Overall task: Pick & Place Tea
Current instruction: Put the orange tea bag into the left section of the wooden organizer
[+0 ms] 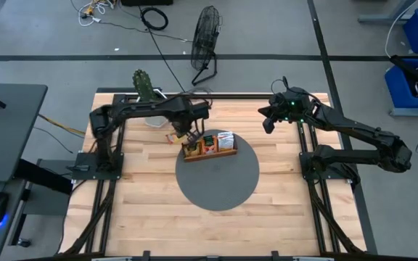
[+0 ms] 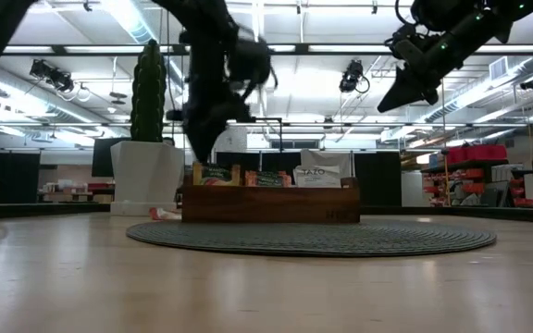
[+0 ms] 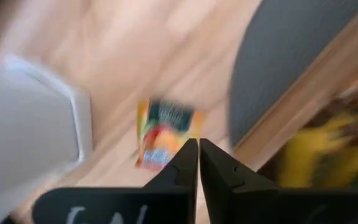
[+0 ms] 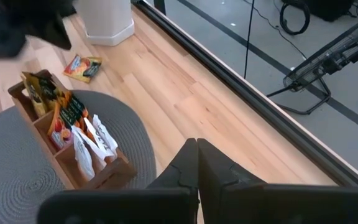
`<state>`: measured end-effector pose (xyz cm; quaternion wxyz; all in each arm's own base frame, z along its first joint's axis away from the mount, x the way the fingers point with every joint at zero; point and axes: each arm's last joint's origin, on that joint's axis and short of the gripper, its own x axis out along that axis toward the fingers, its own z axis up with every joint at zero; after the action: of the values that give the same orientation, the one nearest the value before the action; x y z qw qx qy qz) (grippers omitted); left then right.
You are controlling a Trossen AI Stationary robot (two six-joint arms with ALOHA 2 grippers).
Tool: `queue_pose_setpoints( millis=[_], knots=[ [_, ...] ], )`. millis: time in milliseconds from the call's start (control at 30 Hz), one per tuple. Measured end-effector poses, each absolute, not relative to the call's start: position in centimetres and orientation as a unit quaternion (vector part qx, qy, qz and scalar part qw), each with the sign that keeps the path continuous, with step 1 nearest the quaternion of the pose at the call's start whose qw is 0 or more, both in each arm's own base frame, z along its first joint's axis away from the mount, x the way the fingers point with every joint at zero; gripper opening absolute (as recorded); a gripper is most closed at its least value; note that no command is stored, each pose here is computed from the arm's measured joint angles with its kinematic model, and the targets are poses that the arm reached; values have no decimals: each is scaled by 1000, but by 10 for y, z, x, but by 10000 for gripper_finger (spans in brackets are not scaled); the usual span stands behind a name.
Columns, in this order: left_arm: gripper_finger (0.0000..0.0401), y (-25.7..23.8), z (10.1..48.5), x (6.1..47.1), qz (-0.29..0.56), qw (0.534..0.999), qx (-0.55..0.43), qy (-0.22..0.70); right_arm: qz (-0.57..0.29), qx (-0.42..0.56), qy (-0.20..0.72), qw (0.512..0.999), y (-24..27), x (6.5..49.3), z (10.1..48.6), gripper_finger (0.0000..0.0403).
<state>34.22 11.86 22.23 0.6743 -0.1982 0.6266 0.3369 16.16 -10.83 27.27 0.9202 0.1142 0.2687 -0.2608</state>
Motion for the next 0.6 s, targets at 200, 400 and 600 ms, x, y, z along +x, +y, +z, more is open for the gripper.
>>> queue_pose_setpoints(
  millis=[200,400,600],
  knots=[
    [49,97,263,342,344,747,-184,539,-258,107,278,919,-108,161,271,0],
    [96,71,283,344,338,779,-200,488,-254,97,282,920,-108,161,271,0],
    [160,34,293,332,335,818,-203,422,-249,92,284,921,-107,161,271,0]
  ],
)
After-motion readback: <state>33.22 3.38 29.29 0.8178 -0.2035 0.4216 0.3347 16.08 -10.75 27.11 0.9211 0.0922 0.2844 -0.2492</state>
